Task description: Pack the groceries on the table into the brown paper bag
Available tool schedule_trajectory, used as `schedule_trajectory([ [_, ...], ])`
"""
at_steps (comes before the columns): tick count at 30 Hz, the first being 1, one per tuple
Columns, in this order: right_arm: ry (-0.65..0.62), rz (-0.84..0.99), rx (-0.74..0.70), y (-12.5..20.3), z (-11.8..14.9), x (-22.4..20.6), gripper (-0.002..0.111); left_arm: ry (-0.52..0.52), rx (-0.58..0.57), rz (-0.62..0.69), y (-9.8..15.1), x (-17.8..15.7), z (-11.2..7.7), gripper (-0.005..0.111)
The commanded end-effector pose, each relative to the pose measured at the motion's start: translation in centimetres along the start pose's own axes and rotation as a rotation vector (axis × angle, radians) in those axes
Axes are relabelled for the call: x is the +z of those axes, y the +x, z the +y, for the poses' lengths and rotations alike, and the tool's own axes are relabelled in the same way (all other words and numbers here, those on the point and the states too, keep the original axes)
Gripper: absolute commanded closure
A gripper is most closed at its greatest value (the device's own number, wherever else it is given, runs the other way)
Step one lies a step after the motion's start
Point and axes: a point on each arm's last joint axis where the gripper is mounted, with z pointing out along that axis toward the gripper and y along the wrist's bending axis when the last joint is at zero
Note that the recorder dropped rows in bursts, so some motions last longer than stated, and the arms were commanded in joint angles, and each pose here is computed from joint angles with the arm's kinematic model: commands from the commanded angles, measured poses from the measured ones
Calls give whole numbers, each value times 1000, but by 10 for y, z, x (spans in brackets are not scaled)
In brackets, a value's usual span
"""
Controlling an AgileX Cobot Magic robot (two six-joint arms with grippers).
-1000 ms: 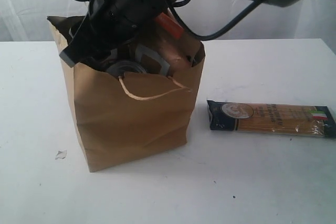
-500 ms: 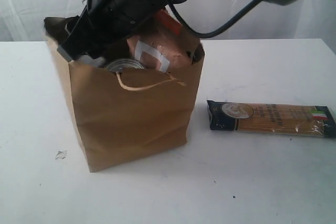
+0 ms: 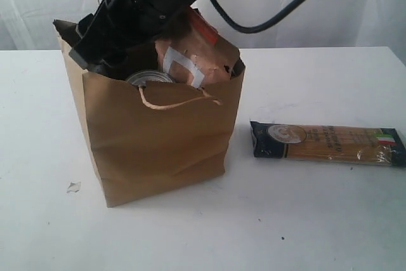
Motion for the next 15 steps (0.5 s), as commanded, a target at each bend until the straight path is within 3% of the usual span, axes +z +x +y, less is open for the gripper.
schedule_trajectory([
  [1,24,-68,-8,-12,-2,-38,42,3,-6,0,1,0,0,106],
  [15,205,-246,-22,-21,-8,-172,42,3,-6,0,1,0,0,106],
])
